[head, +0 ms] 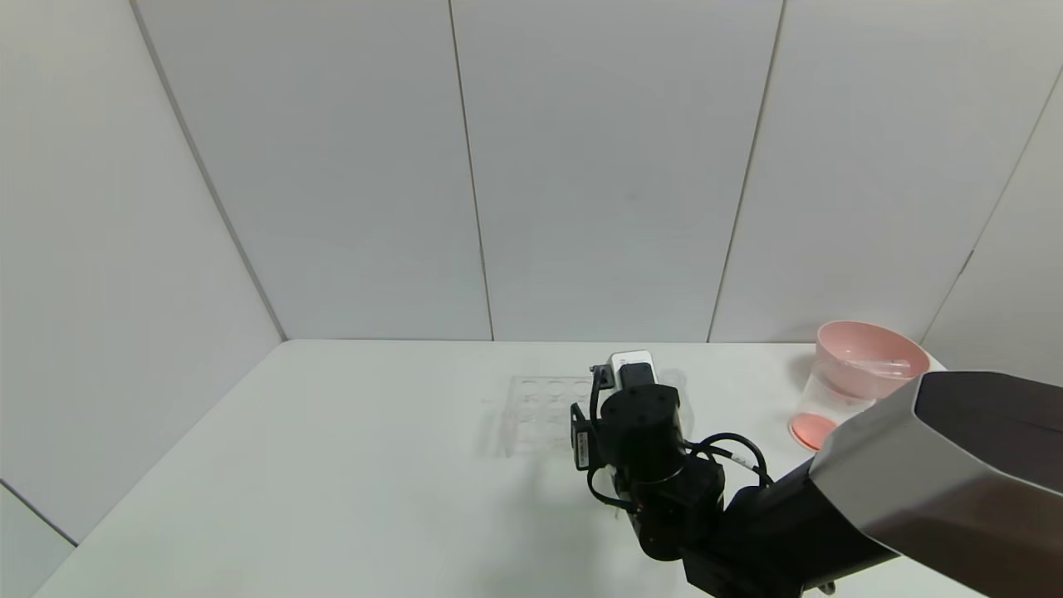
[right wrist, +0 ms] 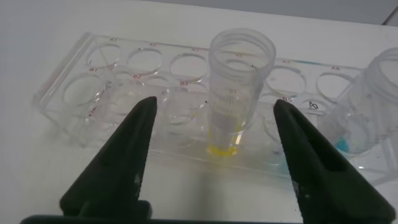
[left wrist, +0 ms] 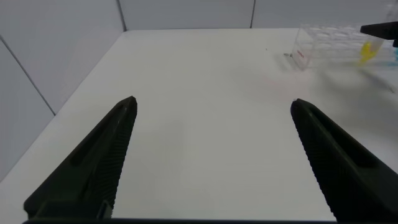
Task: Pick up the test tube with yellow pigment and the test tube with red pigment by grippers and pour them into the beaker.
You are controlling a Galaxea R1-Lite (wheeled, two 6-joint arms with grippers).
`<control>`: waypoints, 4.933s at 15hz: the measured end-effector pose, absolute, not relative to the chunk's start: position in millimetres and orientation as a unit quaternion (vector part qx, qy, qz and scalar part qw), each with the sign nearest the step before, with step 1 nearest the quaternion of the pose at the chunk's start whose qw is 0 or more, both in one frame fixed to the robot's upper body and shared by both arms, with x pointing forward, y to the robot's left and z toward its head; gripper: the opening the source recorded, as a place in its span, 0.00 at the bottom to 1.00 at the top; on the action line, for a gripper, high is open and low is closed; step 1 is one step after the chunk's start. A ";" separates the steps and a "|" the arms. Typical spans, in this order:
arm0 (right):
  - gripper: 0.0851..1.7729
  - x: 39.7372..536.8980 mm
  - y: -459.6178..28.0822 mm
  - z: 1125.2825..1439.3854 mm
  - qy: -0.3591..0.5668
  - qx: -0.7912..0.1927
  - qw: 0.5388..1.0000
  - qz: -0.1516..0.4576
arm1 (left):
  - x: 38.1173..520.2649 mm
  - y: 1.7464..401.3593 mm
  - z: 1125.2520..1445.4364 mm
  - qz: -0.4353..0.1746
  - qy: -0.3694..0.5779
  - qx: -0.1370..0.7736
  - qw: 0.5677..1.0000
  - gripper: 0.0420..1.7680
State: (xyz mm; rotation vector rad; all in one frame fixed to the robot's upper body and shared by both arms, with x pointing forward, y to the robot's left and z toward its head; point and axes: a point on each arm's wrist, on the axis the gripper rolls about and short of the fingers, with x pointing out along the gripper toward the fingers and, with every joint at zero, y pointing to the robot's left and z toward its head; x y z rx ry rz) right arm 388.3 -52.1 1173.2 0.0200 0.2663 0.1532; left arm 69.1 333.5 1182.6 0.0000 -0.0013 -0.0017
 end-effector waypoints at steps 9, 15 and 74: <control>0.25 395.4 -46.2 1171.9 0.132 0.009 0.989 0.072 | 69.1 333.5 1182.6 -0.001 -0.001 0.000 1.000 1.00; 0.25 396.4 -44.5 1180.0 0.122 0.009 0.989 0.077 | 69.1 333.5 1182.6 -0.001 -0.001 0.000 1.000 1.00; 0.25 395.4 -402.4 1229.7 0.057 -0.631 0.772 0.044 | 69.1 333.5 1182.6 -0.001 -0.001 0.000 1.000 1.00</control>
